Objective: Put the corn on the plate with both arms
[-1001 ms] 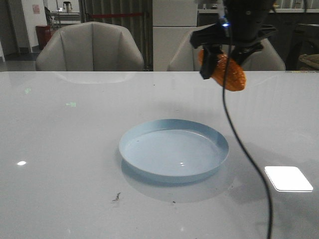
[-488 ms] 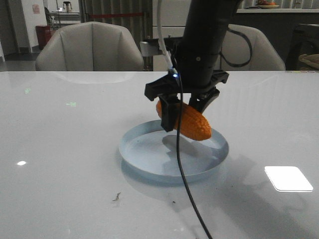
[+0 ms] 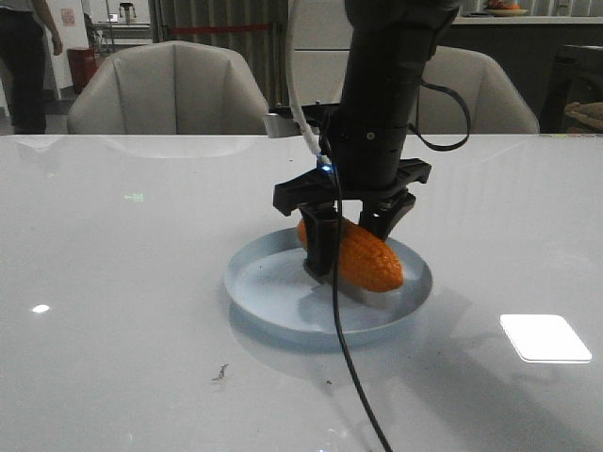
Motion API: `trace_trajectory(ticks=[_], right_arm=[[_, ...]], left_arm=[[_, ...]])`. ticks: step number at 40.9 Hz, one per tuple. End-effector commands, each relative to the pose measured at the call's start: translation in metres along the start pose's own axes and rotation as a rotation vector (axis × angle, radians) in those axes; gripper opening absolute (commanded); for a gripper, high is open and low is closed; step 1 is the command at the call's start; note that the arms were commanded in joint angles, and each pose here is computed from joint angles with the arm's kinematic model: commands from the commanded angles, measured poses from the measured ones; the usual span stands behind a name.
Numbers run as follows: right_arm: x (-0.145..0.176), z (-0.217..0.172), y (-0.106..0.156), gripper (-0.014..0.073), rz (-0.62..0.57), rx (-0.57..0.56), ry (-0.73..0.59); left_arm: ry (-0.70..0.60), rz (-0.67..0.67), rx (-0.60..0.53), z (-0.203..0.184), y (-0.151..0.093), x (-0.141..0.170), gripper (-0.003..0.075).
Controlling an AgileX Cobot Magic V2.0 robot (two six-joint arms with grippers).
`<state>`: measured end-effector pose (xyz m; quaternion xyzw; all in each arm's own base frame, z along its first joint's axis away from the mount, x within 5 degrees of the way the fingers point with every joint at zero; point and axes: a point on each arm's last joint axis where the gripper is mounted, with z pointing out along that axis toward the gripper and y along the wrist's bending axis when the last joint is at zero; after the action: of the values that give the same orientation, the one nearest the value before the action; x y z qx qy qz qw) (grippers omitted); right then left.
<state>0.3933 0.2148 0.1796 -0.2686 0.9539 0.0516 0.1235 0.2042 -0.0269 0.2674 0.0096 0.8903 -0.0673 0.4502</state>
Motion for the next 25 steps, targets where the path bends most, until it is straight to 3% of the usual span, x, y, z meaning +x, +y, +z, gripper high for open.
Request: trace_trajectory(ticks=[1,16,25], right_arm=[[-0.014,-0.041,0.001,0.0482,-0.01,0.0,-0.122],[-0.02,-0.062,0.003,0.0509,-0.012,-0.014,-0.083],[-0.03,-0.103,0.0,0.0509,-0.018,-0.009,-0.079]], left_arm=[[-0.117,-0.021,0.01,-0.008,-0.002,-0.017,0.026],[-0.117,-0.021,0.01,-0.008,-0.002,-0.017,0.026],[-0.111,-0.021,0.01,-0.008,-0.002,-0.016,0.026]])
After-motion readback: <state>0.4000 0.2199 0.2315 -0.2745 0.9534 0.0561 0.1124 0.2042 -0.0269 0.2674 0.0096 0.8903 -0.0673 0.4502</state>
